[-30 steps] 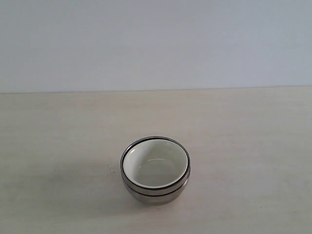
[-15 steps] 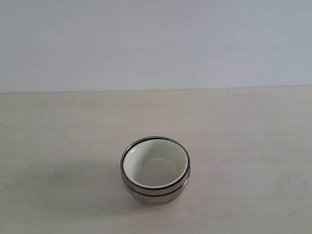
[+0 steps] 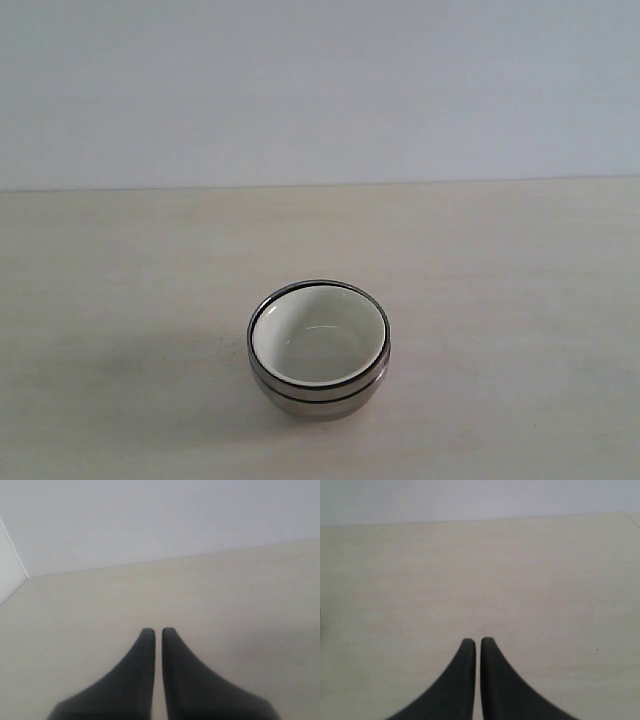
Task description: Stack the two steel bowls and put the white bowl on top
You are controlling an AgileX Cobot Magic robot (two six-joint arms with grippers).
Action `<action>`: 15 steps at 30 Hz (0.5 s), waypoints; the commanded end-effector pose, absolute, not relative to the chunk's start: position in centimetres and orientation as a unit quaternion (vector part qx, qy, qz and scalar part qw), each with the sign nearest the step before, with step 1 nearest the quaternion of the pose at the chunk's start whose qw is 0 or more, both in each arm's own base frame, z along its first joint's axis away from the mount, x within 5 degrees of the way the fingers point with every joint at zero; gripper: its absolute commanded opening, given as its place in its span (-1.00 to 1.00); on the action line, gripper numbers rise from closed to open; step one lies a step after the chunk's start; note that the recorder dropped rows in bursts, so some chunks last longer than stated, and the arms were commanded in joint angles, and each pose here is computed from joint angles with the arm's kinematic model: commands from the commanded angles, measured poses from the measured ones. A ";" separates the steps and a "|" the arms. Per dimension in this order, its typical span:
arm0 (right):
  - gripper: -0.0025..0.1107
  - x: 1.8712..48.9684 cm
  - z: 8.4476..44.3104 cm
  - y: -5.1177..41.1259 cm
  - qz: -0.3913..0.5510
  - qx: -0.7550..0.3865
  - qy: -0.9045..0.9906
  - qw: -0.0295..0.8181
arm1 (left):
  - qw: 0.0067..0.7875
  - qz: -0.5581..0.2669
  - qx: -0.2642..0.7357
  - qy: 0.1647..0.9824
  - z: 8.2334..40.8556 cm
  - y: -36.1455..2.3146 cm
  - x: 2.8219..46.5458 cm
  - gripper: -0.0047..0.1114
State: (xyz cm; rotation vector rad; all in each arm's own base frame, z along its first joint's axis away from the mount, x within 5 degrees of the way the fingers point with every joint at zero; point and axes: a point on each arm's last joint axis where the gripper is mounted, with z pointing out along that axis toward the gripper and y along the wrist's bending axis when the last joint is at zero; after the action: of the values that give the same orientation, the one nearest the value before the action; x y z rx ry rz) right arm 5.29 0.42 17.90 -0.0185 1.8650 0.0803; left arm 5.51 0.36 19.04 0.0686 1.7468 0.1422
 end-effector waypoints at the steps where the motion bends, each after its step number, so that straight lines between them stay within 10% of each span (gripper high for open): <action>1: -0.96 5.3 18.1 0.4 0.026 -0.017 0.796 0.604 | 0.643 0.057 0.023 0.763 19.0 0.4 5.5 -0.85; 15: -0.96 5.3 18.1 0.4 0.029 -0.013 0.796 0.604 | 0.643 0.057 0.023 0.763 19.0 0.4 5.5 -0.85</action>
State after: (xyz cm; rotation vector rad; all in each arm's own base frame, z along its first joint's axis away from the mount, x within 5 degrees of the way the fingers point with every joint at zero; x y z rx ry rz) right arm 5.30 0.40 17.92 -0.0216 1.8628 0.0752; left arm 5.51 0.36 19.04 0.0686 1.7468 0.1422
